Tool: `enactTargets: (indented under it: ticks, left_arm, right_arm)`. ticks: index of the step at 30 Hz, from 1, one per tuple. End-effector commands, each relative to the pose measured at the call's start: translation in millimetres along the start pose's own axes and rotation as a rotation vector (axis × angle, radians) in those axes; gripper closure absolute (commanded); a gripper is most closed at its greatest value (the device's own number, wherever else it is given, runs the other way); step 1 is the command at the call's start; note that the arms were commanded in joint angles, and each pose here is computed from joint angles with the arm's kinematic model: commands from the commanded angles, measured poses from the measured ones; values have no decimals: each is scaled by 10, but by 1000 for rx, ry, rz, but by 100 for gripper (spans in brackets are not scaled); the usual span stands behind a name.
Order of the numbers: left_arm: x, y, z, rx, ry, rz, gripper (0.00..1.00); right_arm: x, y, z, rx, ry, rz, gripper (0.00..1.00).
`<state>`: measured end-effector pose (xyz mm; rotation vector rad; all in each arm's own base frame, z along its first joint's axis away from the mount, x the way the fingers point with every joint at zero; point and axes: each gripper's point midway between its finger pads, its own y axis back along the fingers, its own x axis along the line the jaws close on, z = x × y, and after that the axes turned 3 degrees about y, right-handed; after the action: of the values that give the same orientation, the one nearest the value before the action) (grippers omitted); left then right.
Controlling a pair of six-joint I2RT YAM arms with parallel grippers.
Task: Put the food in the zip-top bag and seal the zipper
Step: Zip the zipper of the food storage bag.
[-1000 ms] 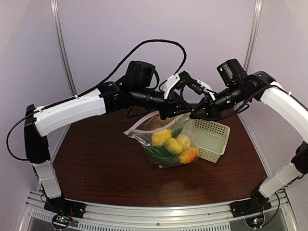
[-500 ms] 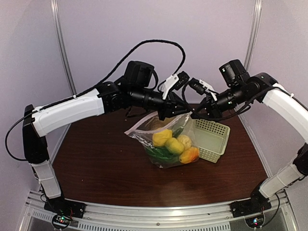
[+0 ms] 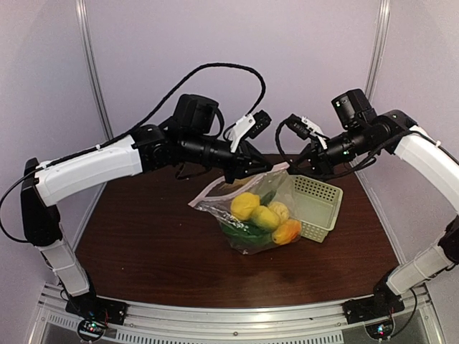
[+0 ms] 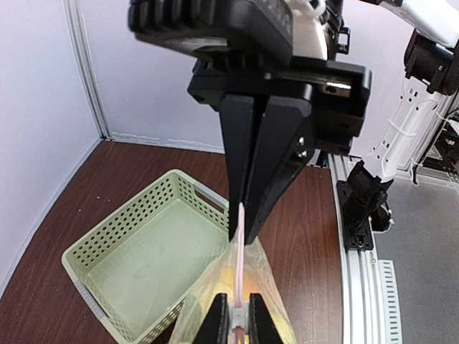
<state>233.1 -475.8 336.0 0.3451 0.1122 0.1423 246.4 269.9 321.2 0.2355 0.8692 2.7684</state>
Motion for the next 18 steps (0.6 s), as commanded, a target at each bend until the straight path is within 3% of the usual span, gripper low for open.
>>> enactTargets:
  ticks: [1,18]
  left_arm:
    - [155,248,-288,90,34,76,100]
    - [283,729,-715,136,72,219,100]
  right_arm:
    - [-125,200,70,-49,14,-75,100]
    - [-399,255,-20,-48,-33,-130,100]
